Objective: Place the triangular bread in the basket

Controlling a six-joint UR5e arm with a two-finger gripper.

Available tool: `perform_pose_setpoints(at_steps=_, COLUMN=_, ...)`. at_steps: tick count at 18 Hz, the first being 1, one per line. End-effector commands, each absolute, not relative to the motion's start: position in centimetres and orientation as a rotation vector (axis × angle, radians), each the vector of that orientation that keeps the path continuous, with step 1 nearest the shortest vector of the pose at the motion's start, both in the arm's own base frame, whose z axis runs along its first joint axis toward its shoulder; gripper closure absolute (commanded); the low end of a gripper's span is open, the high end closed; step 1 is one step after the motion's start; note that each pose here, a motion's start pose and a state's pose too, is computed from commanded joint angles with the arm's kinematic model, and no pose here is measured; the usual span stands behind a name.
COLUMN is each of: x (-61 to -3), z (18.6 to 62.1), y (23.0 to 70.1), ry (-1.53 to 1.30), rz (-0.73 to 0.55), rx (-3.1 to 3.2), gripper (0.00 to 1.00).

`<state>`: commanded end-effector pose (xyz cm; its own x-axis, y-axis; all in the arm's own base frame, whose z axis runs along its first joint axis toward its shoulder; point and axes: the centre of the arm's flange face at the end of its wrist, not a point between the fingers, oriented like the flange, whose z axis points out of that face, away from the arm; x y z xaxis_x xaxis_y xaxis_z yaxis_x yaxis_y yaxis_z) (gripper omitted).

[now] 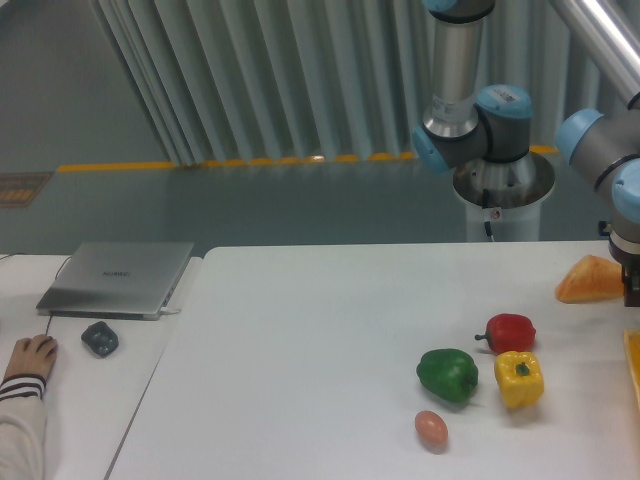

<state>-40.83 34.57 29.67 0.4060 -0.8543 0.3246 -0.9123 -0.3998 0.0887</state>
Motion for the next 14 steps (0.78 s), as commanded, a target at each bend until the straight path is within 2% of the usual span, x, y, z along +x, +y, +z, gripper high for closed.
perform_pose_setpoints(at_steps=3, x=-38.7, z=28.4, y=36.1, ry=-1.589, rz=0.355, rx=2.377, gripper=0.0)
perform_pose_setpoints(at_steps=11, x=-36.6, z=28.5, y=37.4, ry=-1.644, rz=0.354, rx=2.325, gripper=0.0)
perform_pose_setpoints(at_steps=14, x=-35.7, z=27.4, y=37.0, ry=-1.644, rz=0.388, rx=2.315, gripper=0.0)
